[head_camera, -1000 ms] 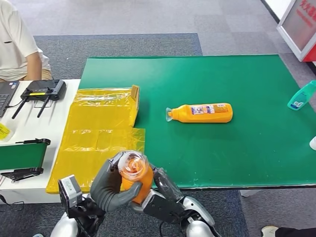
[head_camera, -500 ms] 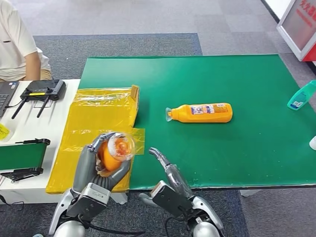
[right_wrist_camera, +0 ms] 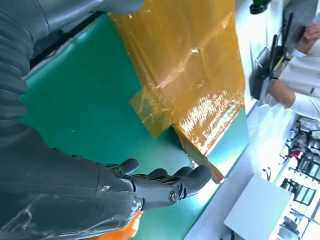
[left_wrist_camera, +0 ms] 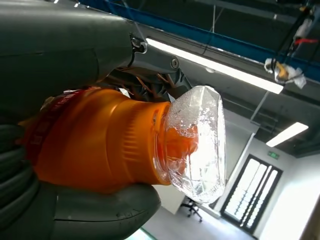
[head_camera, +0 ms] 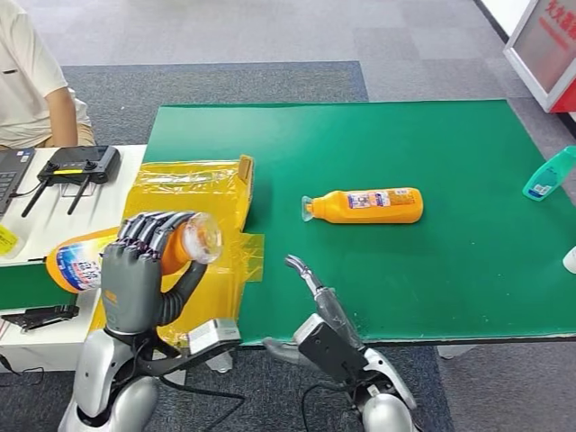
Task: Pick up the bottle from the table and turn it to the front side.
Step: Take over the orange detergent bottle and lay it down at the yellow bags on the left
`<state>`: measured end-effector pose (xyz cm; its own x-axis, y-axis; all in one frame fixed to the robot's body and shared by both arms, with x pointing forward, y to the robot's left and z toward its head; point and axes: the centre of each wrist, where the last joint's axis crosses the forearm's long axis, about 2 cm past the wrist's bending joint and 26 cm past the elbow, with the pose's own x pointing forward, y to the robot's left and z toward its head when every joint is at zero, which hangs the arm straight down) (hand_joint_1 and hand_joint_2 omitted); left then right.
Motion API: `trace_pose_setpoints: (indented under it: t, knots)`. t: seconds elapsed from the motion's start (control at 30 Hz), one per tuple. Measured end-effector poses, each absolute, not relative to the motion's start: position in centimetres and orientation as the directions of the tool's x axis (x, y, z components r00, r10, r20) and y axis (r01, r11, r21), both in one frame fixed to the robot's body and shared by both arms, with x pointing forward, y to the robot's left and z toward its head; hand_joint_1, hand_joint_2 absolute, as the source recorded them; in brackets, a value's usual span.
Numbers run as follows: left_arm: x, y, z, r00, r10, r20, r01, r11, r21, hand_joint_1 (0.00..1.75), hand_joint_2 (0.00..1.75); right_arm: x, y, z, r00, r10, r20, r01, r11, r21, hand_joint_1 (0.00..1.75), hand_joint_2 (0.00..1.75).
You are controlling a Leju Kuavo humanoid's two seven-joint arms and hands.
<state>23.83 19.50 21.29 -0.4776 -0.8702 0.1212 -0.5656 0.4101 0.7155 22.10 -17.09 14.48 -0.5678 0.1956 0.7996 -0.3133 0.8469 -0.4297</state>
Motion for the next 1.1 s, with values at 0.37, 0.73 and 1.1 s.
trace_pose_setpoints:
  t: [0.37, 0.73, 1.1]
  knots:
    - [29.7, 21.2, 18.0, -0.317, -0.947, -0.051, -0.517, 0.127, 0.847, 1.75, 1.75, 22.9, -17.2, 15.1, -0.595, 0.144, 0.791, -0.322, 0.858, -0.399, 0.00, 1.75]
    - [32.3, 23.1, 14.4, -0.275, -0.948, -0.157, -0.413, -0.031, 0.910, 1.75, 1.75, 23.2, -17.9, 15.6, -0.607, 0.128, 0.784, -0.297, 0.879, -0.373, 0.00, 1.75]
    - [33.1, 22.2, 10.6, -0.295, -0.944, -0.150, -0.243, -0.077, 0.967, 1.75, 1.75, 23.7, -19.7, 15.5, -0.610, 0.116, 0.784, -0.275, 0.897, -0.347, 0.00, 1.75]
